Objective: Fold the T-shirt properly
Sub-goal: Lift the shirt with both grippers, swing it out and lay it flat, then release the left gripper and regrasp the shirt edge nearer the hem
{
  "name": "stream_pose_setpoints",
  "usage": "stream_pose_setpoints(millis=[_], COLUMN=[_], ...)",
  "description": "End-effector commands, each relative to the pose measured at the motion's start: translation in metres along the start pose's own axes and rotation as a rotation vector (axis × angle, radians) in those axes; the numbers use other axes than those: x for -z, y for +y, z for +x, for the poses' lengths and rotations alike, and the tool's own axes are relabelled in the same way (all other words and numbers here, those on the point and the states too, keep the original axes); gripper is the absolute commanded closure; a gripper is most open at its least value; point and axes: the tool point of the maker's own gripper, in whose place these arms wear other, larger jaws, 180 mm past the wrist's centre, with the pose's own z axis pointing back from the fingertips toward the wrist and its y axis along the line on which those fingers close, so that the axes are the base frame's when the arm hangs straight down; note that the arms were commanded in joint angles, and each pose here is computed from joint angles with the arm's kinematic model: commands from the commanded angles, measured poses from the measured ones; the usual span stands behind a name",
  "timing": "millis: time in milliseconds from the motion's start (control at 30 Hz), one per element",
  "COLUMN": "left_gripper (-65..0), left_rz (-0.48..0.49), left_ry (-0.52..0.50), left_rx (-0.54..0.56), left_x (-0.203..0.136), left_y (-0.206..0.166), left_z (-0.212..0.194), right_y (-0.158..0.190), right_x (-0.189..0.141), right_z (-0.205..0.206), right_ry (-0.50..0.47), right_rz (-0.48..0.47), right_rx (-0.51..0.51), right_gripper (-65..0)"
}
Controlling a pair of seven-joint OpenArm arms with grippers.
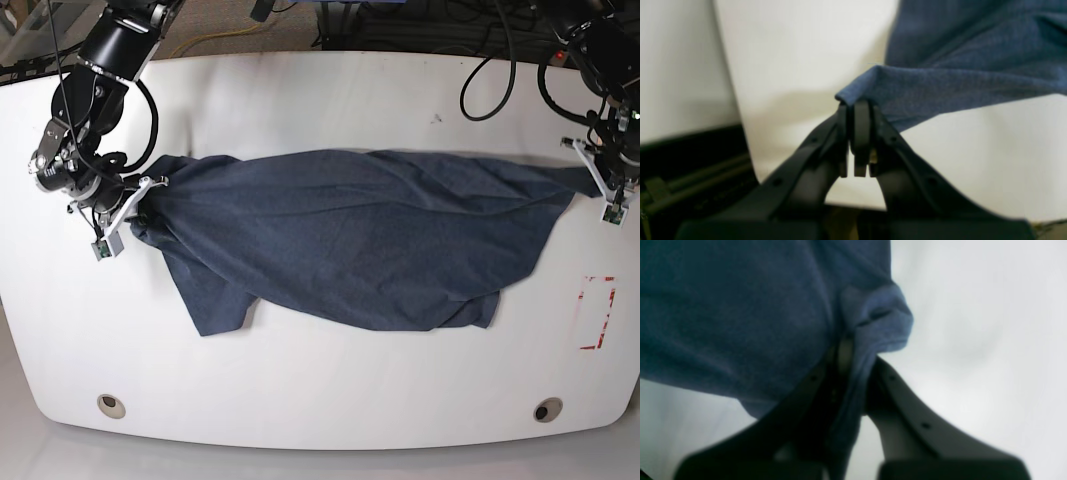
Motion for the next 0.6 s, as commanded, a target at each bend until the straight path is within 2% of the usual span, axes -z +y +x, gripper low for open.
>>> stream_pose_setpoints(millis=[0,233,467,567], left_gripper=[0.0,0.0,0.0,-7.6], left_rz=[0.053,0.042,0.005,-0.013], left_ry=[0.008,0.023,0.066,0.068], left_rx=[-0.002,0.005,0.033,0.05], left_x=[-0.008,-0.011,-0.011,-0.009], left_y=[0.018,0.014,0.001,-0.005], left_z=[-0.008,-0.036,-0.059,-0.058], right_y=[-0.005,0.009,0.024,0.026], right_x=[-0.007,-0.002,-0.003,-0.003], right_z=[0.007,-0.027,-0.032,-0.031], right_ry=[-0.04,0.019,-0.014,-0.023], right_rz=[-0.018,0.015,0.092,0.103], right_rx=[0.003,0.035,0.075,0.078], right_gripper=[0.0,0.0,0.0,0.0])
